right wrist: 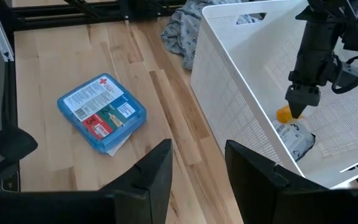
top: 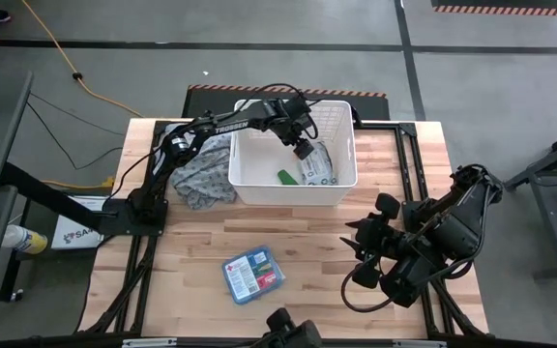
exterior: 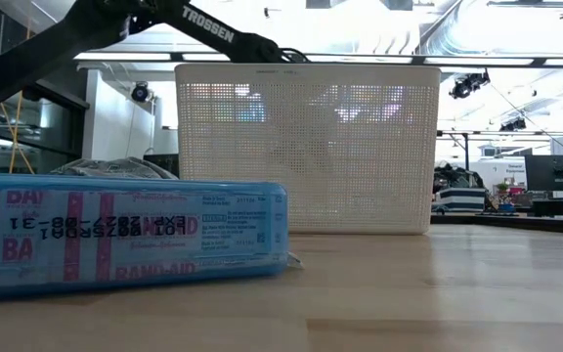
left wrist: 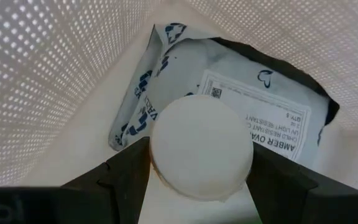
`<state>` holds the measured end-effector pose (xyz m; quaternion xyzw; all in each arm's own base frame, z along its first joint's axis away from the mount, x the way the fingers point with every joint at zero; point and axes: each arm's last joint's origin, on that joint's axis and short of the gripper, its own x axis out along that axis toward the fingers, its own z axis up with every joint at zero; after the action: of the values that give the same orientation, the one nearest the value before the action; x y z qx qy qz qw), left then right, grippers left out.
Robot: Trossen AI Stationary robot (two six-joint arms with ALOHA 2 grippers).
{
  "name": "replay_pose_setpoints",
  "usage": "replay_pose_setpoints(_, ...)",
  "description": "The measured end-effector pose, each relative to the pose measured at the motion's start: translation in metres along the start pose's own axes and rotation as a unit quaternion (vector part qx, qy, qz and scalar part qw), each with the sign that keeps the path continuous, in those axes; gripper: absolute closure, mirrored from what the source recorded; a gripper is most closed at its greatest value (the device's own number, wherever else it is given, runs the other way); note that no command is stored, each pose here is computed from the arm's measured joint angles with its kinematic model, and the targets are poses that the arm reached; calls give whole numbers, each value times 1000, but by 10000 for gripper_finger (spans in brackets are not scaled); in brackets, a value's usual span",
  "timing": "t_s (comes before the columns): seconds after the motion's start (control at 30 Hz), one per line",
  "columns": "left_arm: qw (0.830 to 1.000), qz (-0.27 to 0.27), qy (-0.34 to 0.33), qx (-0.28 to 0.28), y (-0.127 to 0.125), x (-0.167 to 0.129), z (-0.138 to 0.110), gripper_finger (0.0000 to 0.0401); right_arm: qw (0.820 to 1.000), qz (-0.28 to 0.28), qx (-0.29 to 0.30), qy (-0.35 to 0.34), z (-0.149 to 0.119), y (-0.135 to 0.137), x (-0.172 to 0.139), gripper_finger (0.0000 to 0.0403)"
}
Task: Pick & place medical supplies in basket/bin
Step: Put the orange pill bottle into the white bin
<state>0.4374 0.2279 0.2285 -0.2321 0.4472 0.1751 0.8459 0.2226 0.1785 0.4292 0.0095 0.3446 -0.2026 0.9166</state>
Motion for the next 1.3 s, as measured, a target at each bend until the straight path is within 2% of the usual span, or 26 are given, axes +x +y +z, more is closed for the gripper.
replay_pose_setpoints(0.43,998,55,-25,-7,2,0,3,125,1000,0,0,0,0,0,0,263)
replay_pose_setpoints(0.87,997,57,-48,-5,2,-1,8,125,1000,2,3,-2,0,1,0,263)
replay_pose_setpoints(1.3,998,34,-45,-4,1,-1,8,125,1000,2,3,-2,0,1,0,263)
